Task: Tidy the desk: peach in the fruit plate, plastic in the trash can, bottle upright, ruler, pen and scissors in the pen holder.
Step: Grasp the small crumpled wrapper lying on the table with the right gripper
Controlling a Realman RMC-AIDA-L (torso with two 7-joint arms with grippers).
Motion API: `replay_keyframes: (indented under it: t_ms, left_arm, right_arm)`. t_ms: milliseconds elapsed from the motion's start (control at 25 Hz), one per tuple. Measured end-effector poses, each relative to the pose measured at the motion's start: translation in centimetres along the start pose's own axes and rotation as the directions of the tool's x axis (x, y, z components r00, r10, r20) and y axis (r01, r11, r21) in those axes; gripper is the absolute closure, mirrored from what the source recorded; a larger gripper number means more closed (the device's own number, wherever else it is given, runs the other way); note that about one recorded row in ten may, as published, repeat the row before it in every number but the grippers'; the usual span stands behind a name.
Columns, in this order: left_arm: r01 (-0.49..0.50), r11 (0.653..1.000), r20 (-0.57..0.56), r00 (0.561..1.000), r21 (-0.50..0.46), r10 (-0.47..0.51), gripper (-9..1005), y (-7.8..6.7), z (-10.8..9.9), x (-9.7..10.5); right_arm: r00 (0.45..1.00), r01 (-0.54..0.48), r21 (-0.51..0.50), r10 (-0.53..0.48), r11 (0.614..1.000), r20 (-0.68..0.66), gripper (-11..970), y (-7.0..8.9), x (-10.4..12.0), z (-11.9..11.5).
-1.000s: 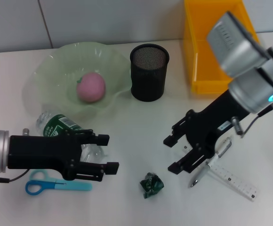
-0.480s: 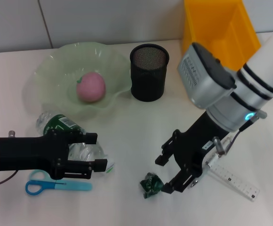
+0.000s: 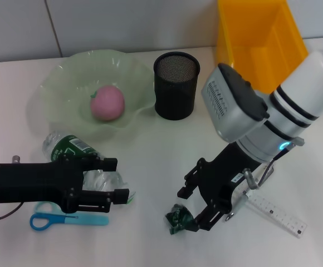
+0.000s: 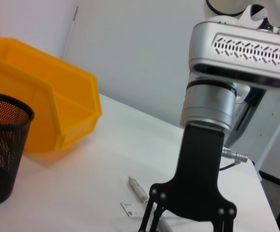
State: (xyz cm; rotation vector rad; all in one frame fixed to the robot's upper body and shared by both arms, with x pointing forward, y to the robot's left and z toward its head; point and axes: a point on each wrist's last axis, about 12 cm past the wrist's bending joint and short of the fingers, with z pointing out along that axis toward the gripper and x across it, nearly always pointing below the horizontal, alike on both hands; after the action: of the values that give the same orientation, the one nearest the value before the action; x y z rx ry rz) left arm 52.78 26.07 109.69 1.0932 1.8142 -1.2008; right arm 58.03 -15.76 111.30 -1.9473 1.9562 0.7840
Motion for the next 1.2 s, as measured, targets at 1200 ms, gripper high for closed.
replay_keyframes:
  t_ms: [1200]
  left_arm:
    - [-0.003, 1.000, 0.022, 1.000, 0.000, 0.003, 151, 0.0, -0.2, -0.2]
  right_arm:
    - [0.999, 0.044, 0.035, -0.043, 0.998, -0.022, 460, -0.1, -0.6, 2.2]
